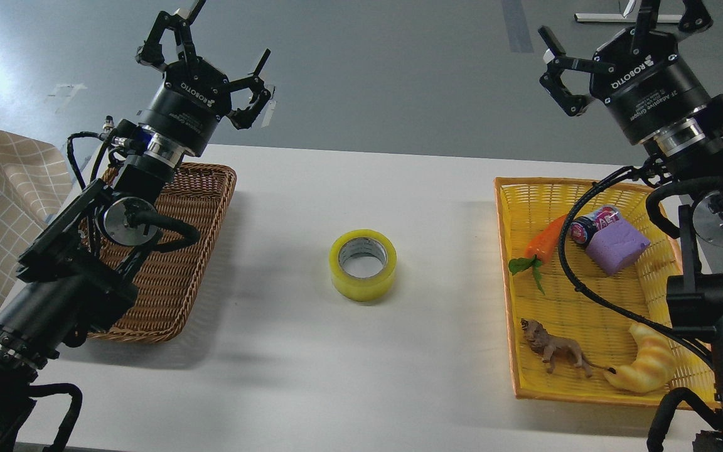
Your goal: Place and transfer tape with both arms
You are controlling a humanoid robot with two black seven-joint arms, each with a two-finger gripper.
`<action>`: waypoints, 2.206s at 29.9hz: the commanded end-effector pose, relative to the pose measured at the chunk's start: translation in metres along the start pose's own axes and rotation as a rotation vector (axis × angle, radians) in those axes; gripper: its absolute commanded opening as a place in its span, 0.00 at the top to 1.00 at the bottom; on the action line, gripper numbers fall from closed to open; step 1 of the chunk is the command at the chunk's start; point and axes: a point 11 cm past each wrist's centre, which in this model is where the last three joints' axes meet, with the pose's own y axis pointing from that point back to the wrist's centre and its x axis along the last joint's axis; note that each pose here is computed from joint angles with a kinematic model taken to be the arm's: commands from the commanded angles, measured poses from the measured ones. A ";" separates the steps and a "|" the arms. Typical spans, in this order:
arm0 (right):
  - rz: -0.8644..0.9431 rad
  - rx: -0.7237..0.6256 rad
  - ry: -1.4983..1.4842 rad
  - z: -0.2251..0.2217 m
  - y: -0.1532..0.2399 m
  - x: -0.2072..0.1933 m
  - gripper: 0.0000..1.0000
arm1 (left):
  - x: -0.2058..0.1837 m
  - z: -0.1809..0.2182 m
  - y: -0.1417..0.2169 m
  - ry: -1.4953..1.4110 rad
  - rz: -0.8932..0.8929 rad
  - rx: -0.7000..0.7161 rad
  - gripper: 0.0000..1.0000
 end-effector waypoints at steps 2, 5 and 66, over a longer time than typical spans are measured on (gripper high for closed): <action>-0.012 0.035 -0.109 0.006 0.005 0.001 0.01 | -0.001 0.008 -0.004 -0.017 -0.010 -0.006 0.02; -0.011 0.042 -0.113 0.005 0.006 0.001 0.01 | 0.001 0.011 -0.003 -0.027 -0.008 -0.004 0.02; 0.200 0.106 -0.190 0.039 0.067 0.055 0.01 | -0.071 0.000 -0.002 -0.860 -0.443 0.300 0.02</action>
